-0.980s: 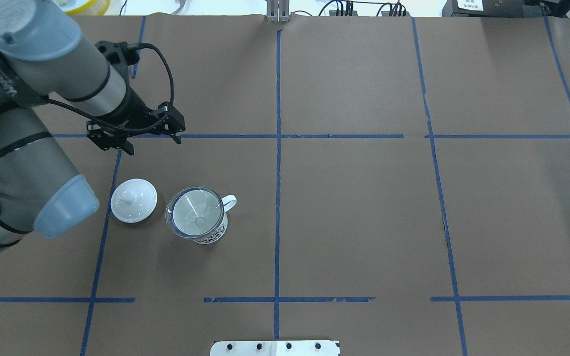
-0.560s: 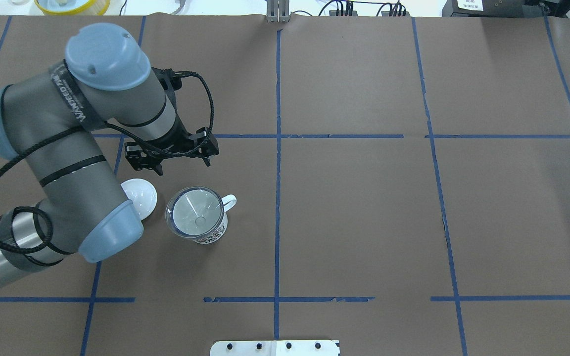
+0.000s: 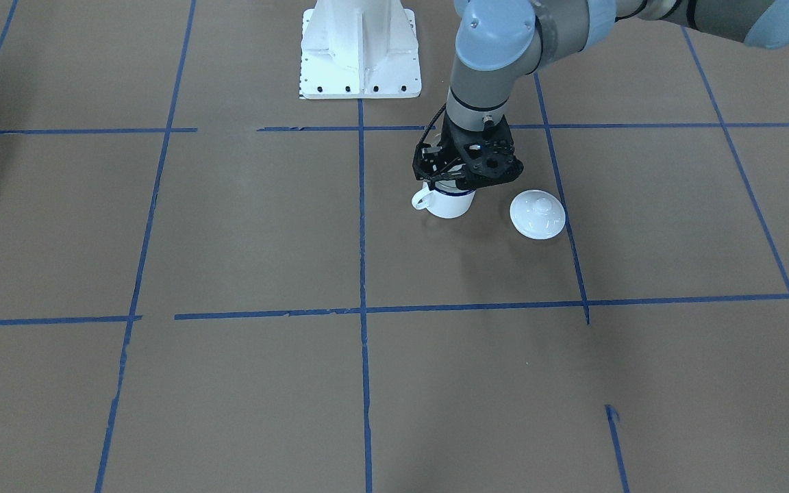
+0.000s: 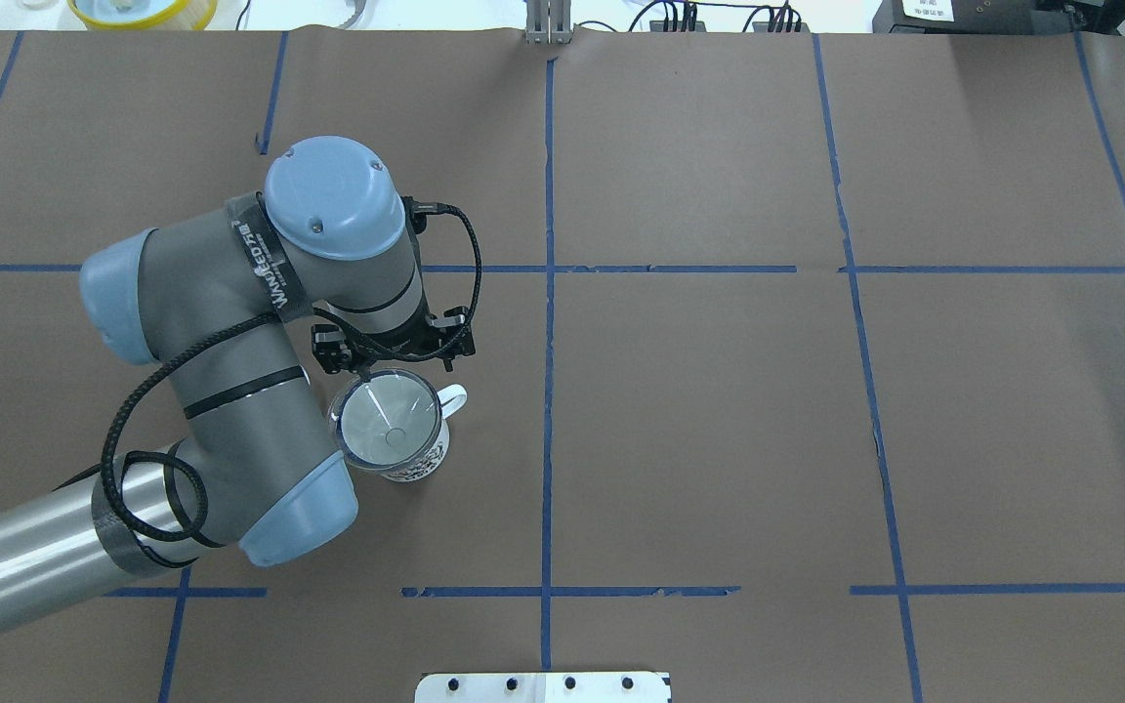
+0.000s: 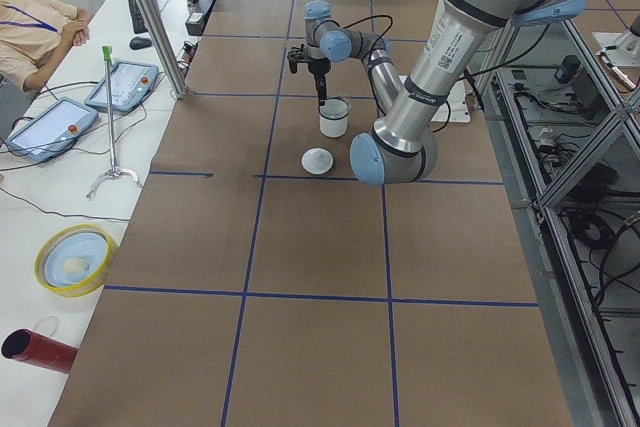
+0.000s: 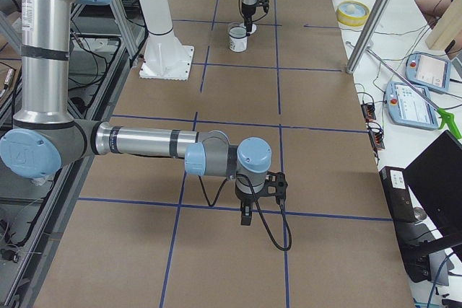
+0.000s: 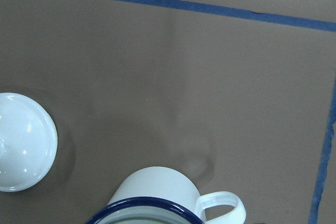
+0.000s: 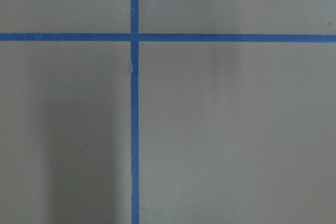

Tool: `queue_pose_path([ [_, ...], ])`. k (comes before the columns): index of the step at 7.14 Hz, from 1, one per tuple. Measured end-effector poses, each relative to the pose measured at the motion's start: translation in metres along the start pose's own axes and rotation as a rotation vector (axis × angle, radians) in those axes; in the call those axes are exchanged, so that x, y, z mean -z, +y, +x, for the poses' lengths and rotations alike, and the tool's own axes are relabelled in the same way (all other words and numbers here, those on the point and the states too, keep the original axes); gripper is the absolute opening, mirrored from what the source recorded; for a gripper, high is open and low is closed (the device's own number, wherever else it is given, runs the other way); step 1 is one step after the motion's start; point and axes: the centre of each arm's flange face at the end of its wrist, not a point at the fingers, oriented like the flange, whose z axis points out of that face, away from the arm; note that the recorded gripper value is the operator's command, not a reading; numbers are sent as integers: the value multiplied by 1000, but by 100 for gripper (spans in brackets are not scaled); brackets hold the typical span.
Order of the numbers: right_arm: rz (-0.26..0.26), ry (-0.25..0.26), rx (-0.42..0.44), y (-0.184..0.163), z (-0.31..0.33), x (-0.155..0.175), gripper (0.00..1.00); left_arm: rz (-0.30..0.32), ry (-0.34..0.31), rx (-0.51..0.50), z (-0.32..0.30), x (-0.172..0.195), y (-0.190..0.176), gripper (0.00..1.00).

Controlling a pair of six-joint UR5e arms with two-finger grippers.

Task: Remove funnel from cup
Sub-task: 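Lower the left gripper and close it on the funnel rim, then lift the funnel up out of the mug with the left gripper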

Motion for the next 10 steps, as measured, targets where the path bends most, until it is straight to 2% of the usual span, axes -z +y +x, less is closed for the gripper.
queue_pose_path([
  [1,0,0,0,0,0,0,100,-7,-3,-6,6,-3,4,28],
  [2,0,0,0,0,0,0,100,-11,-3,-8,9,-3,7,3],
  [3,0,0,0,0,0,0,100,-15,-4,-10,11,-4,9,0],
  [6,0,0,0,0,0,0,100,-24,-19,-4,12,4,15,0],
  [10,0,0,0,0,0,0,100,-32,-56,13,18,46,29,0],
])
